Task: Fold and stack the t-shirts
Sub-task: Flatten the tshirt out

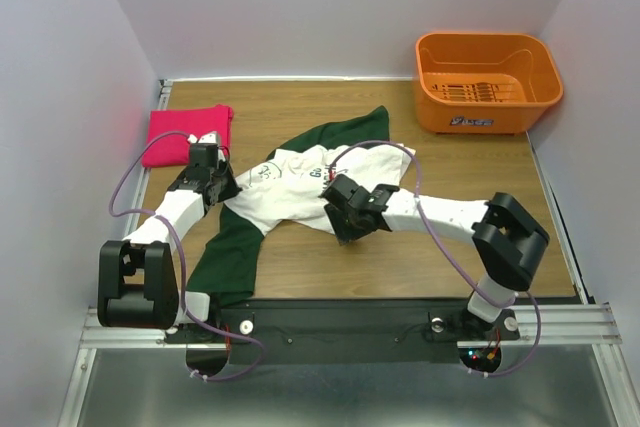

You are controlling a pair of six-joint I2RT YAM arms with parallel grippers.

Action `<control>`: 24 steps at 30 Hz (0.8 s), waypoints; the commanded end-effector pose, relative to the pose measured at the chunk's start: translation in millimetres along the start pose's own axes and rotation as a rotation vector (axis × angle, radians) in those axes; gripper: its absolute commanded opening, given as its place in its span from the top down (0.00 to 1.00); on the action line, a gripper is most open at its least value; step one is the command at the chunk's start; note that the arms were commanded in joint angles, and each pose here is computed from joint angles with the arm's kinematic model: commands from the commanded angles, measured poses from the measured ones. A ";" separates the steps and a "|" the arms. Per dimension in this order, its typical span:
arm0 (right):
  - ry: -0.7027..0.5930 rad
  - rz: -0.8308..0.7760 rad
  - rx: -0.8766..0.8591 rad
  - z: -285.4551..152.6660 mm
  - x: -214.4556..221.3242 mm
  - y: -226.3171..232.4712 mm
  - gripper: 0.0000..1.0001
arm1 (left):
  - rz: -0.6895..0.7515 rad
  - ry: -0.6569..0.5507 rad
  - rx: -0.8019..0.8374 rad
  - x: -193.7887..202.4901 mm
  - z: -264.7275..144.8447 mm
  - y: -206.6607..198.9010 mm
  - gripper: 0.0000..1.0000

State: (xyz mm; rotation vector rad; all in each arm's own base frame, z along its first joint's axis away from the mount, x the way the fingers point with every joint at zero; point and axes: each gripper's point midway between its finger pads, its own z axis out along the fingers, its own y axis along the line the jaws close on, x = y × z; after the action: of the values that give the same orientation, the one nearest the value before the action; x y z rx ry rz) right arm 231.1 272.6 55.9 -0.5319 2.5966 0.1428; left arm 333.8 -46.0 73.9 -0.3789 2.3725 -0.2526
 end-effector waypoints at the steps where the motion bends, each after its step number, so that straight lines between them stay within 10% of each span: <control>1: -0.062 0.006 0.015 11.4 -18.9 16.3 0.41 | 0.016 -0.038 0.044 -10.6 -3.4 -7.7 1.00; 10: -0.047 0.015 0.074 38.8 -4.5 16.1 0.41 | 0.013 -0.041 0.052 -11.5 -4.9 -9.5 1.00; 18: -0.120 -0.050 0.221 29.6 -15.1 -16.0 0.97 | 0.020 -0.045 0.034 -12.3 -4.8 -6.0 1.00; 24: -0.183 -0.340 0.654 -68.6 -64.1 -100.0 0.99 | 0.026 -0.051 -0.011 -13.4 -5.4 2.0 1.00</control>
State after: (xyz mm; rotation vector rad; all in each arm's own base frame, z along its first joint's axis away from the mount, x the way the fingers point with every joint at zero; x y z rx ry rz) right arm 264.7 239.6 53.0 -0.6063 2.4106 -0.3272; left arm 333.5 -46.4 73.7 -0.3671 2.3751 -0.2535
